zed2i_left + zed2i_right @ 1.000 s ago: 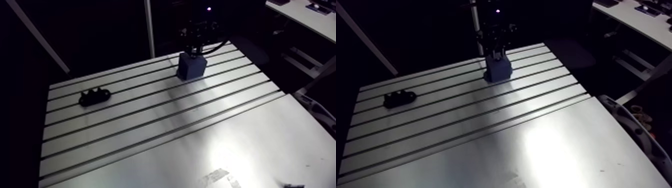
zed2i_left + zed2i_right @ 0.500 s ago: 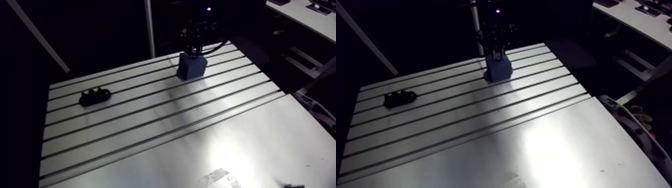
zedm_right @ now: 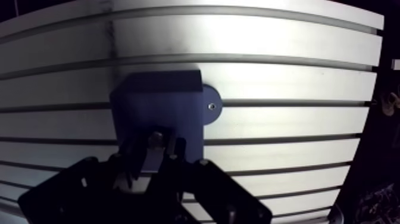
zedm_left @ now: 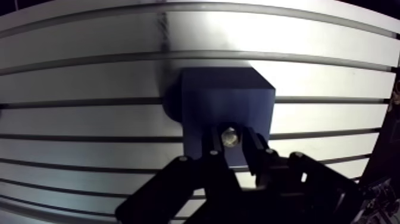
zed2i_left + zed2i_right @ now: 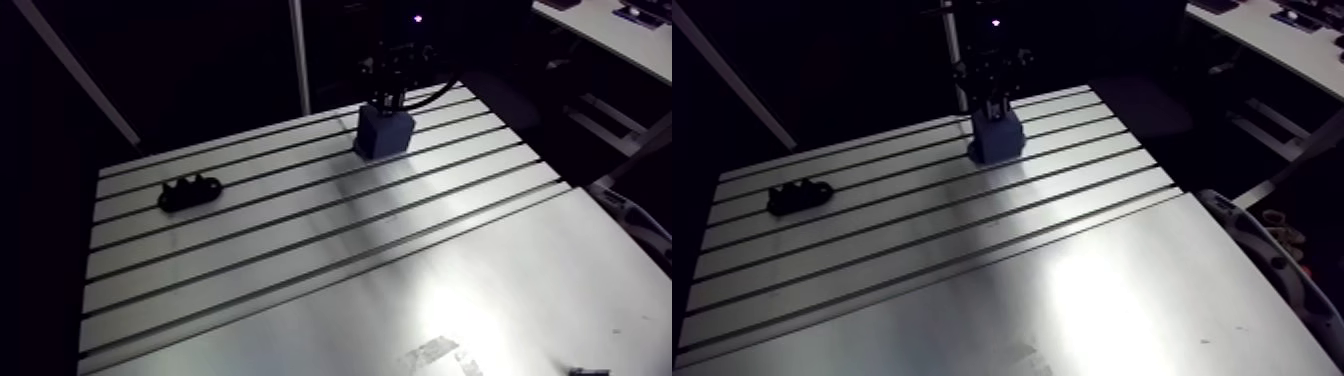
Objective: Pick up the M10 bolt and insert it into the hex recess until seated.
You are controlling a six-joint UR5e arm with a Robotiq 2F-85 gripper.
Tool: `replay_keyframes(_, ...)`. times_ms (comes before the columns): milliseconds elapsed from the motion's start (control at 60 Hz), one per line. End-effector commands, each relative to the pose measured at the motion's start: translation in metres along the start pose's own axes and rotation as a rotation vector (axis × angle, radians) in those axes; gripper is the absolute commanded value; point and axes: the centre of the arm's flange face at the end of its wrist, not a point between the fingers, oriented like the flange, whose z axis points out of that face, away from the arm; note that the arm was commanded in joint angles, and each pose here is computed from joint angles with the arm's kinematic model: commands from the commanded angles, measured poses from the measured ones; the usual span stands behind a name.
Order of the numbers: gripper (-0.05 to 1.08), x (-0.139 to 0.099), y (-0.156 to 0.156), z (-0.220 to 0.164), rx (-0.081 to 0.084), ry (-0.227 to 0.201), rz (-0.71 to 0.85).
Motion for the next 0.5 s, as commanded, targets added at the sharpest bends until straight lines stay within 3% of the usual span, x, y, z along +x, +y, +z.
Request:
replay_keyframes(17, 0.66, 0.0003, -0.0003, 0.0022, 0.003, -0.003, 0.0)
replay_keyframes(500, 0.68, 0.0009, -0.001, 0.0016, 0.002, -0.002, -0.002)
